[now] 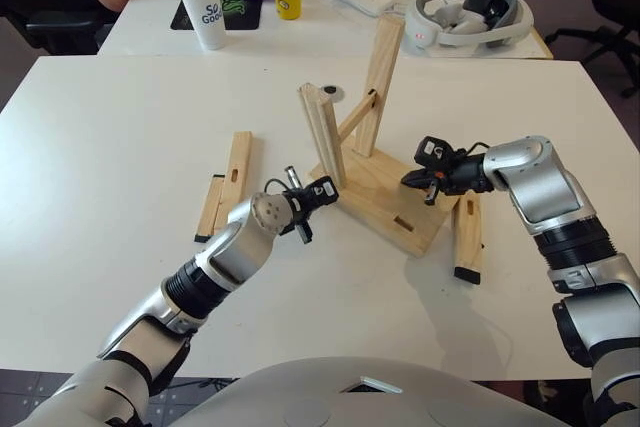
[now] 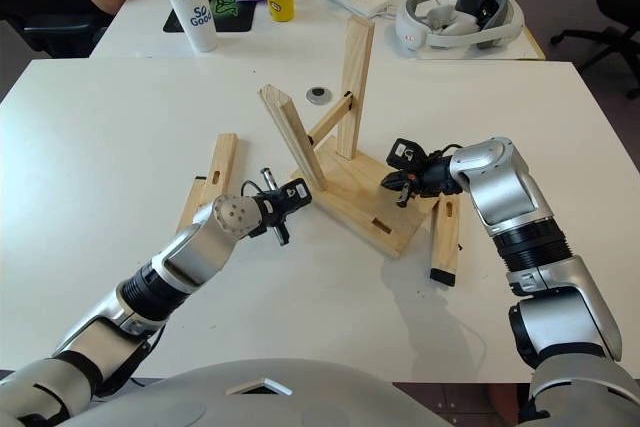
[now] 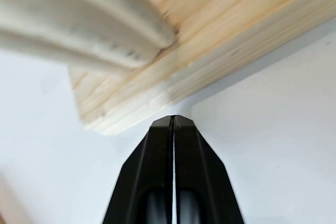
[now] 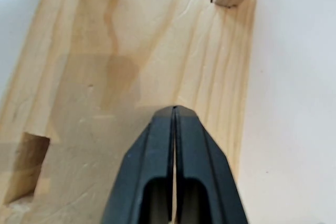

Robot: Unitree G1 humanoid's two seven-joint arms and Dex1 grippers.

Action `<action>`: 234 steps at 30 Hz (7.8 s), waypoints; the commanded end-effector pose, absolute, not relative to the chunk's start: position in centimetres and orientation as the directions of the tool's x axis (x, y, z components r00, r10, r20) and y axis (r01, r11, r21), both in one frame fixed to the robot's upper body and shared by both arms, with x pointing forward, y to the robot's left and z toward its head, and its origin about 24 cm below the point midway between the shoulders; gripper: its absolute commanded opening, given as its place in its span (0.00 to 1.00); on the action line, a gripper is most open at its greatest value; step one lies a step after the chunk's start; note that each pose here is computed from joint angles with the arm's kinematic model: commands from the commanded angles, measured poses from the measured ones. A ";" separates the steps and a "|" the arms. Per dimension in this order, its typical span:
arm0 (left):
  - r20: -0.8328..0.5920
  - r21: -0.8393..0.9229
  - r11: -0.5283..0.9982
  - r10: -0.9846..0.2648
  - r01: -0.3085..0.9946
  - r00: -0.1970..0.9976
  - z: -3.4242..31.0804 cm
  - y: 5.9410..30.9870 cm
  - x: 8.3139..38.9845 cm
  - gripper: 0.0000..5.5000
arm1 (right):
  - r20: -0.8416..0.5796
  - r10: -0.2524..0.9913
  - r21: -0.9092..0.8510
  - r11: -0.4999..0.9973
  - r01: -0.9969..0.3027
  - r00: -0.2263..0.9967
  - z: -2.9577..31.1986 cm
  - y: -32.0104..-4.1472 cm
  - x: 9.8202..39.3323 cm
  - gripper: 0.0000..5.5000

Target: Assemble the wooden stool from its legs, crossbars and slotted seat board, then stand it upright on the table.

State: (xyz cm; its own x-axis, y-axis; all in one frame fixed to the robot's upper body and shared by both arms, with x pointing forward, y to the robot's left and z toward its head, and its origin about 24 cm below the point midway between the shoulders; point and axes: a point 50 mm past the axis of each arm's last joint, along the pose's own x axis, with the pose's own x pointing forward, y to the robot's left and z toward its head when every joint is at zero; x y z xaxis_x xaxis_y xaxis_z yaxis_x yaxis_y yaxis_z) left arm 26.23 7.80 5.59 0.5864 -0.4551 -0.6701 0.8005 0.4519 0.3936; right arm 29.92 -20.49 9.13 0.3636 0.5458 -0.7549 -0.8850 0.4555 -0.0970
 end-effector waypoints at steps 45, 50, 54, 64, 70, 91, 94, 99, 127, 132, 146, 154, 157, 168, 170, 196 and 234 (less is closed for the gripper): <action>-0.658 0.416 0.504 -0.408 0.757 0.633 6.8 10.8 26.9 0.00 | -0.784 0.564 0.020 0.442 -0.897 0.260 5.9 -21.6 29.9 0.00; -0.653 0.413 0.520 -0.403 0.748 0.641 6.8 11.4 27.2 0.00 | -0.750 0.621 0.101 0.448 -0.888 0.228 5.5 -20.3 27.8 0.00; -0.655 0.370 0.516 -0.445 0.773 0.610 6.2 10.1 26.8 0.00 | -0.741 0.630 0.118 0.460 -0.880 0.230 5.3 -19.6 27.2 0.00; -0.670 0.343 0.541 -0.432 0.768 0.604 5.3 10.6 26.7 0.00 | -0.679 0.671 0.133 0.510 -0.850 0.297 4.8 -17.3 27.5 0.00; -0.638 0.372 0.559 -0.426 0.741 0.641 6.4 11.0 27.2 0.00 | -0.678 0.651 0.098 0.541 -0.835 0.342 5.0 -17.6 27.7 0.00; -0.399 0.140 0.983 -0.054 0.119 0.915 9.8 23.2 22.4 0.34 | -0.395 0.480 0.136 0.874 -0.466 0.783 8.1 -21.6 22.5 0.00; -0.483 0.017 0.991 -0.109 0.133 0.869 8.2 22.9 21.9 0.41 | -0.392 0.493 0.147 0.867 -0.476 0.777 7.9 -20.8 22.2 0.00; -0.547 0.017 0.985 -0.133 0.169 0.827 7.4 23.0 21.6 0.53 | -0.377 0.498 0.140 0.864 -0.483 0.781 8.4 -20.6 22.6 0.00; -0.701 0.031 0.977 -0.128 0.209 0.701 4.1 22.6 20.2 0.47 | -0.376 0.524 0.097 0.842 -0.530 0.764 9.0 -19.7 24.1 0.00; -0.721 0.016 0.978 -0.132 0.206 0.680 3.3 22.6 19.8 0.35 | -0.373 0.527 0.077 0.838 -0.540 0.764 9.4 -20.0 24.6 0.00; 0.029 0.228 0.973 0.005 -0.011 1.000 14.9 23.9 26.2 0.24 | -0.099 0.279 0.090 0.959 -0.270 0.955 13.1 -23.8 27.8 0.00; 0.566 0.389 0.921 -0.252 0.016 0.785 26.6 17.9 27.2 0.24 | 0.406 0.373 0.346 0.782 -0.518 0.834 23.1 -23.1 29.0 0.16; 0.579 0.433 0.896 -0.360 0.098 0.732 27.1 15.2 27.5 0.24 | 0.505 0.483 0.358 0.637 -0.683 0.715 26.0 -20.7 28.5 0.24; 0.544 0.457 0.856 -0.485 0.244 0.685 26.0 12.0 30.0 0.24 | 0.490 0.697 0.325 0.411 -0.852 0.523 26.3 -16.5 27.6 0.43; 0.539 0.453 0.852 -0.496 0.263 0.681 25.7 11.9 30.1 0.24 | 0.485 0.708 0.324 0.400 -0.857 0.514 26.2 -16.2 27.7 0.43; 0.363 0.431 0.748 -0.655 0.504 0.662 21.0 7.3 28.7 0.24 | 0.500 0.664 0.404 0.389 -0.828 0.556 26.6 -12.2 30.8 0.43; 0.532 0.334 0.707 -0.687 0.623 0.495 24.3 8.2 25.6 0.42 | 0.366 0.696 0.496 0.417 -0.762 0.619 22.5 -13.5 30.6 0.08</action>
